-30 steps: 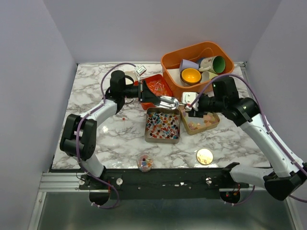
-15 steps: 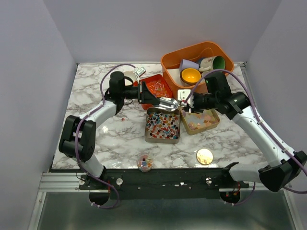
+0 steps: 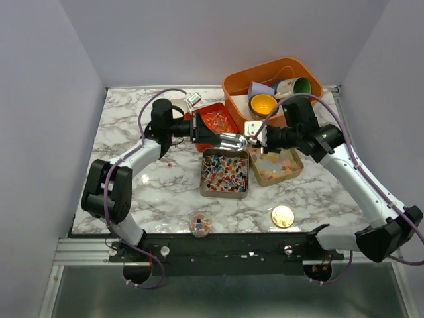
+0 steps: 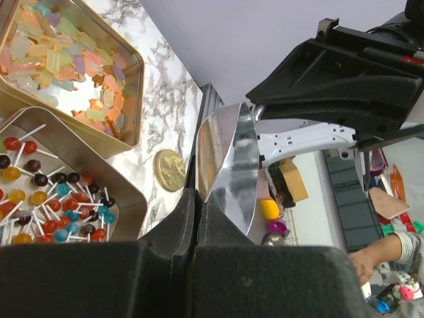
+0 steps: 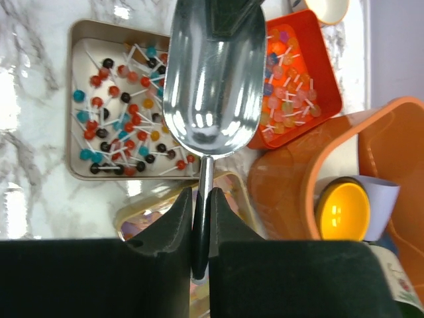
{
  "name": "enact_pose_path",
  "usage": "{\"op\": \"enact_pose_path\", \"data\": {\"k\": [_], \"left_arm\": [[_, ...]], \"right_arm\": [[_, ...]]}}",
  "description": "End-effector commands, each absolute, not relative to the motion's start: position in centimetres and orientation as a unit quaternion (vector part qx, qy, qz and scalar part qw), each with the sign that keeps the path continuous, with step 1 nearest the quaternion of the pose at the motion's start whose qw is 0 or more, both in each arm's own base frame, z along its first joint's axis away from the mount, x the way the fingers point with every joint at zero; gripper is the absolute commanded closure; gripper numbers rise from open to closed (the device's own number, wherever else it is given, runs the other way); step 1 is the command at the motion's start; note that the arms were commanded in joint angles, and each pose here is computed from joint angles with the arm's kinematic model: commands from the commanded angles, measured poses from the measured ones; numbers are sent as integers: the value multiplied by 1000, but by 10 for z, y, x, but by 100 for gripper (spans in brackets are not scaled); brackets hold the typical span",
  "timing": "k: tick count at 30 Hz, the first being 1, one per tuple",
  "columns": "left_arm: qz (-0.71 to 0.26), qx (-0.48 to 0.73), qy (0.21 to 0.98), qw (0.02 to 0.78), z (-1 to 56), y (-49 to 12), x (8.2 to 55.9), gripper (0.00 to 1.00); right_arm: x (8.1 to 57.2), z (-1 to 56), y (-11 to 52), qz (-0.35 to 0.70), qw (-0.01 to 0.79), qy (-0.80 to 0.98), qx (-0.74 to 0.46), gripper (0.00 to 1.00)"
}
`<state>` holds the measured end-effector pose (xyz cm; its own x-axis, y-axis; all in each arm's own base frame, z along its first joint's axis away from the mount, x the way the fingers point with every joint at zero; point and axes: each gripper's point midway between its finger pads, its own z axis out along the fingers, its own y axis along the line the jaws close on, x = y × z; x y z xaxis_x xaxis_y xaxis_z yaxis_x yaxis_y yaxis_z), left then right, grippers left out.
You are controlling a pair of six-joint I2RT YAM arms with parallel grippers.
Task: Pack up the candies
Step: Adjust the spatula, then scoop the fake candies from the storage box.
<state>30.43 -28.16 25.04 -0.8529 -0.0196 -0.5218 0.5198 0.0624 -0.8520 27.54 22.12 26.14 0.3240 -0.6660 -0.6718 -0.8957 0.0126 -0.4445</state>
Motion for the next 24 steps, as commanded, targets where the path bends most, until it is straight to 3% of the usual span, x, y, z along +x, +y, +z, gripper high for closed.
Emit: {"op": "enact_pose_path", "data": {"k": [1, 4, 11, 17, 24], "left_arm": [[-661, 191, 694, 213, 259, -282, 304, 73], [-626, 149, 726, 244, 251, -268, 322, 49], [-503, -42, 800, 324, 214, -181, 364, 33], [-379, -126, 875, 272, 140, -145, 326, 31], [-385, -136, 878, 249, 109, -158, 294, 33]], "right_arm": [[283, 261, 215, 115, 410, 570, -702, 98], [295, 267, 205, 67, 398, 555, -727, 99], [316, 266, 178, -30, 302, 475, -826, 99], [344, 248, 167, -102, 175, 400, -894, 99], [345, 229, 185, -137, 74, 295, -943, 99]]}}
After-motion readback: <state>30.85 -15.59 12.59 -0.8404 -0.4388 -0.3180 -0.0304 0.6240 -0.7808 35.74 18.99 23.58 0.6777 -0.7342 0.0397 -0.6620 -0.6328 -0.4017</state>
